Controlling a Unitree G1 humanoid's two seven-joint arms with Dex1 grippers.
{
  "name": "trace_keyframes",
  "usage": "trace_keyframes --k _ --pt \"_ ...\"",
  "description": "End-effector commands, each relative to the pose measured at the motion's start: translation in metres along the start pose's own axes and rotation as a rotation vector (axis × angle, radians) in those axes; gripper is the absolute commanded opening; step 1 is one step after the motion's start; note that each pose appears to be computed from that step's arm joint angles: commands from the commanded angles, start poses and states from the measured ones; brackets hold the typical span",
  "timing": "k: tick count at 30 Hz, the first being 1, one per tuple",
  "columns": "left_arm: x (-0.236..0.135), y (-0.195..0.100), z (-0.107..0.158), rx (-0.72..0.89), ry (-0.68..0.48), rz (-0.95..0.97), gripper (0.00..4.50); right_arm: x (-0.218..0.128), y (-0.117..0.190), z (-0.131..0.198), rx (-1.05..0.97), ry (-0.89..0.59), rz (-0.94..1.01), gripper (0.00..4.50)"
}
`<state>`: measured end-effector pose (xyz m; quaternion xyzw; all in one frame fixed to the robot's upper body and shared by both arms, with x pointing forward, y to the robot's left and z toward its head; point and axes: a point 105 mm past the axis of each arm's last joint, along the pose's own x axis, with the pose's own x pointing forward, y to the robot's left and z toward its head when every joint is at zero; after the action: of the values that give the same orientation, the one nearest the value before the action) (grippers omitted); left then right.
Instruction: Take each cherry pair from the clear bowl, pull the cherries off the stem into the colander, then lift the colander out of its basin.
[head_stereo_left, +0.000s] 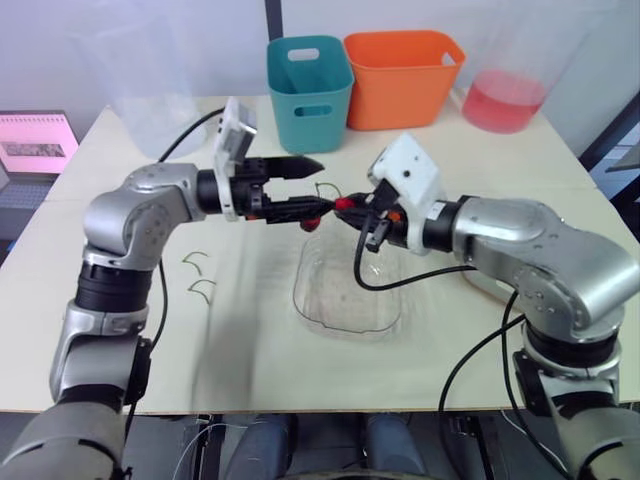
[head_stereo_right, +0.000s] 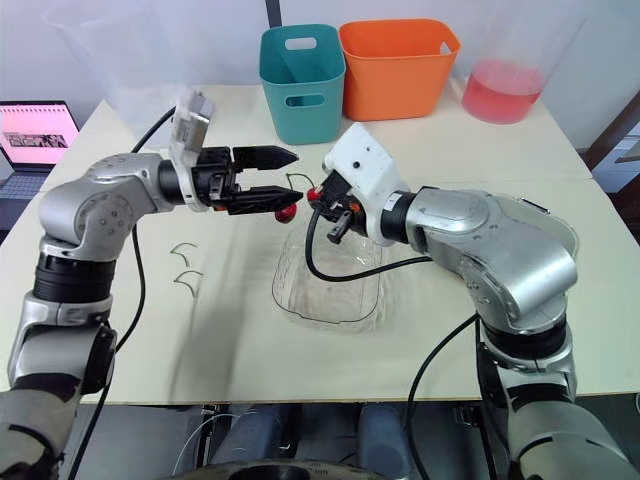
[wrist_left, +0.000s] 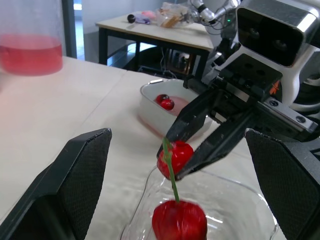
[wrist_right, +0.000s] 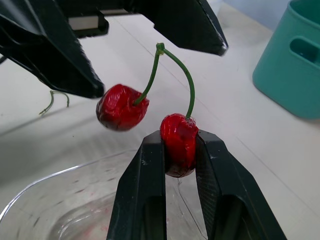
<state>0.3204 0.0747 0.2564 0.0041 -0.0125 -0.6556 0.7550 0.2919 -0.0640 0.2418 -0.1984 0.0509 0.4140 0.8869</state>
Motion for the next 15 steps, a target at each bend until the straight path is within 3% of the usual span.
trace_keyframes --k 1,5,11,15 --pt "0.001 0.0 0.016 0.029 -0.035 0.0 4.5 -0.005 0.001 0.009 -0.019 -0.044 -0.014 0.64" --pt "0.002 0.001 0.015 0.019 -0.037 0.001 3.32 -0.005 0.001 0.009 -0.01 -0.048 -0.016 0.59" --pt "-0.001 0.003 0.006 -0.002 -0.02 0.006 0.19 -0.005 0.0 0.011 0.007 -0.054 -0.019 0.59" --pt "-0.004 0.005 0.005 -0.006 -0.021 0.013 0.04 -0.005 -0.001 0.012 0.014 -0.054 -0.023 0.59"
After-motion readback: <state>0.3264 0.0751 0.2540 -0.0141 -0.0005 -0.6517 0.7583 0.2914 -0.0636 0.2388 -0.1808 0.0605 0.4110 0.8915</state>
